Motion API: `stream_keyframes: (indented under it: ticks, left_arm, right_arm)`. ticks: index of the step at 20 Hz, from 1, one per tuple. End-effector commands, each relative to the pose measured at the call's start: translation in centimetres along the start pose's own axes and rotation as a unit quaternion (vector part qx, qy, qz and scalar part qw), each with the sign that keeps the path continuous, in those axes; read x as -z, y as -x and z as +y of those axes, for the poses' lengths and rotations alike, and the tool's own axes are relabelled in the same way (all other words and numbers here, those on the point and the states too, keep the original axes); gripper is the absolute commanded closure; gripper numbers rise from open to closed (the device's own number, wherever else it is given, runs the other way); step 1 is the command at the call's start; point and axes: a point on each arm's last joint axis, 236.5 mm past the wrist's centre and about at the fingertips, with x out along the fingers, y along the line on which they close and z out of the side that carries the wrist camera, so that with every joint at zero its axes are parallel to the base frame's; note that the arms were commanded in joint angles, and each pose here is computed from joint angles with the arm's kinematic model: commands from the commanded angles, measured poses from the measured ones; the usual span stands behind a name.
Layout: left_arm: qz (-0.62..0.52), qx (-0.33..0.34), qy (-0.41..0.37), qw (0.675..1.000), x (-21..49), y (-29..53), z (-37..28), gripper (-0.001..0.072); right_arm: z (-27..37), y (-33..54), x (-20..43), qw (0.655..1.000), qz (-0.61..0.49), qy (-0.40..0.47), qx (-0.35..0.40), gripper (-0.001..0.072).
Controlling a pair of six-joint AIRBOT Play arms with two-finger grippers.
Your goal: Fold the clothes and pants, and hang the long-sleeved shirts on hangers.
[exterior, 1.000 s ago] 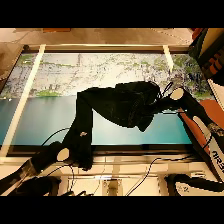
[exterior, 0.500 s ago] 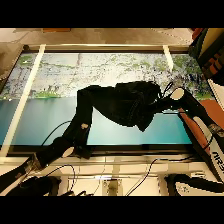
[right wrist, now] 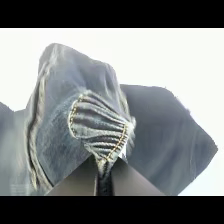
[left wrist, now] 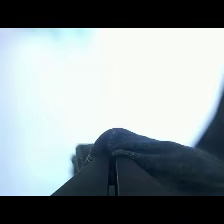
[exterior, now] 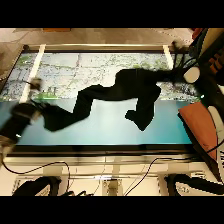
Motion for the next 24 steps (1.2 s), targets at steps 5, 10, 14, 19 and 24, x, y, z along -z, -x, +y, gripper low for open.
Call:
stream_keyframes:
  ticks: [5,10,14,19,24]
  left_arm:
    - [-0.305,-0.078,0.117,0.942,-19.9,12.8,14.1,0.0689]
    - [-0.127,-0.124,0.052,0.983,-11.6,6.5,14.9,0.0688]
    - [0.024,-0.11,-0.044,0.993,-1.2,-0.9,12.8,0.0688]
    - [0.154,-0.093,-0.107,0.978,10.2,-4.3,12.7,0.0688]
    - [0.258,-0.061,-0.266,0.927,15.2,-2.9,15.4,0.0688]
  right_arm:
    - [-11.0,13.1,-14.6,0.97,-0.194,-0.083,0.121,0.068]
    - [-15.5,12.8,-2.9,0.983,0.057,-0.043,0.169,0.0681]
    - [-14.3,11.7,9.5,0.949,0.291,-0.023,0.119,0.0681]
    - [-12.7,14.2,22.9,0.863,0.5,-0.034,0.066,0.068]
    - [-10.7,18.9,28.9,0.833,0.55,-0.028,0.05,0.068]
